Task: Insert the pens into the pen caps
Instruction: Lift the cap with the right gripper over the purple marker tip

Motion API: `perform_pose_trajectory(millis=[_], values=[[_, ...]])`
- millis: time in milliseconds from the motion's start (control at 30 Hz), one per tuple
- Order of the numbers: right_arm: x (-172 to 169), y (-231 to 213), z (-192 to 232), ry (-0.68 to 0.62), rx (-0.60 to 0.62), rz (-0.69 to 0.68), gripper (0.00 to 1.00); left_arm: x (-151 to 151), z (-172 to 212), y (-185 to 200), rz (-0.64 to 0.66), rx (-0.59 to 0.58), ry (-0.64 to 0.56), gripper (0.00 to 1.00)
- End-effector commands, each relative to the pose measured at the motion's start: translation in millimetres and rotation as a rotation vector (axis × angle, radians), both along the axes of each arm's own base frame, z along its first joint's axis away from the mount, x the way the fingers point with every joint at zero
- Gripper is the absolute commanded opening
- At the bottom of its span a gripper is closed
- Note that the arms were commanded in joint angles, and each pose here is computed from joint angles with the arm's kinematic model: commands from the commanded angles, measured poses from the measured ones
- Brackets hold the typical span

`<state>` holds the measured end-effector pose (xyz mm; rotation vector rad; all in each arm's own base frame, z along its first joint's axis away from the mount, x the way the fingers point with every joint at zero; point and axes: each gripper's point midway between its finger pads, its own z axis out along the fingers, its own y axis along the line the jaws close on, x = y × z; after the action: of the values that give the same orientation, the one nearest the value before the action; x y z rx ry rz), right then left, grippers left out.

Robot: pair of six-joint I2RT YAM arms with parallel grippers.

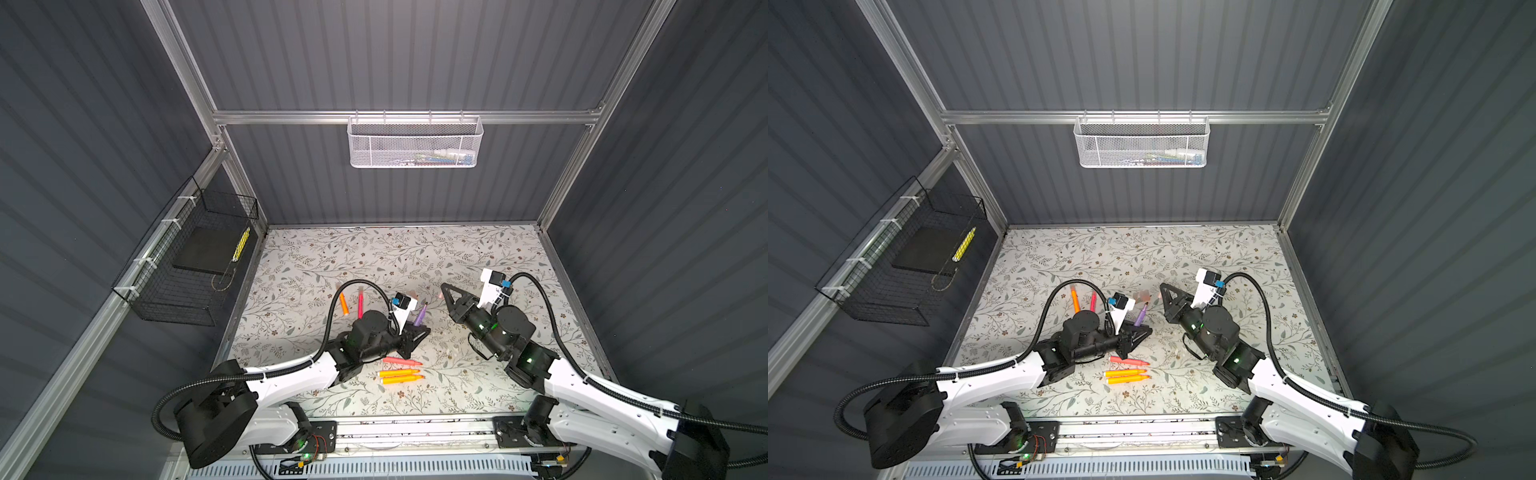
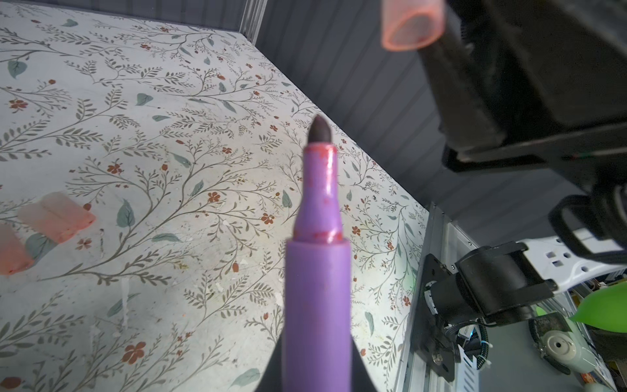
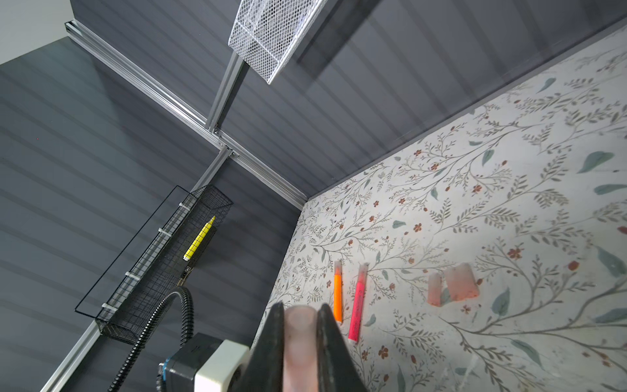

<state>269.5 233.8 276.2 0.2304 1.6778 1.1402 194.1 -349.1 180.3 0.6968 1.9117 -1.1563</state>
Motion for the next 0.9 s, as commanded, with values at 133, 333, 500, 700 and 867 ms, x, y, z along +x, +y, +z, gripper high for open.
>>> perform_pose_trajectory(millis=[133, 333, 500, 700, 867], values=[[0.9, 19.6, 14.8, -0.014, 0.113, 0.081, 0.0, -2.7, 19.9, -10.8, -0.019, -0.042, -0.057, 0.0], [-1.2, 19.0, 10.1, -0.004, 0.117, 0.084, 0.0, 1.0, 18.3, -8.0, 0.01, -0.031, -0.067, 0.0], [-2.0, 19.4, 1.3, 0.02, 0.12, 0.087, 0.0, 2.7, 17.7, -7.8, 0.019, -0.029, -0.069, 0.0], [-0.2, 18.5, -4.6, 0.03, 0.105, 0.074, 0.0, 2.1, 20.6, -9.3, 0.01, -0.033, -0.073, 0.0], [-2.3, 22.3, -5.9, 0.033, 0.103, 0.091, 0.0, 2.7, 21.9, -8.9, 0.017, -0.037, -0.075, 0.0]])
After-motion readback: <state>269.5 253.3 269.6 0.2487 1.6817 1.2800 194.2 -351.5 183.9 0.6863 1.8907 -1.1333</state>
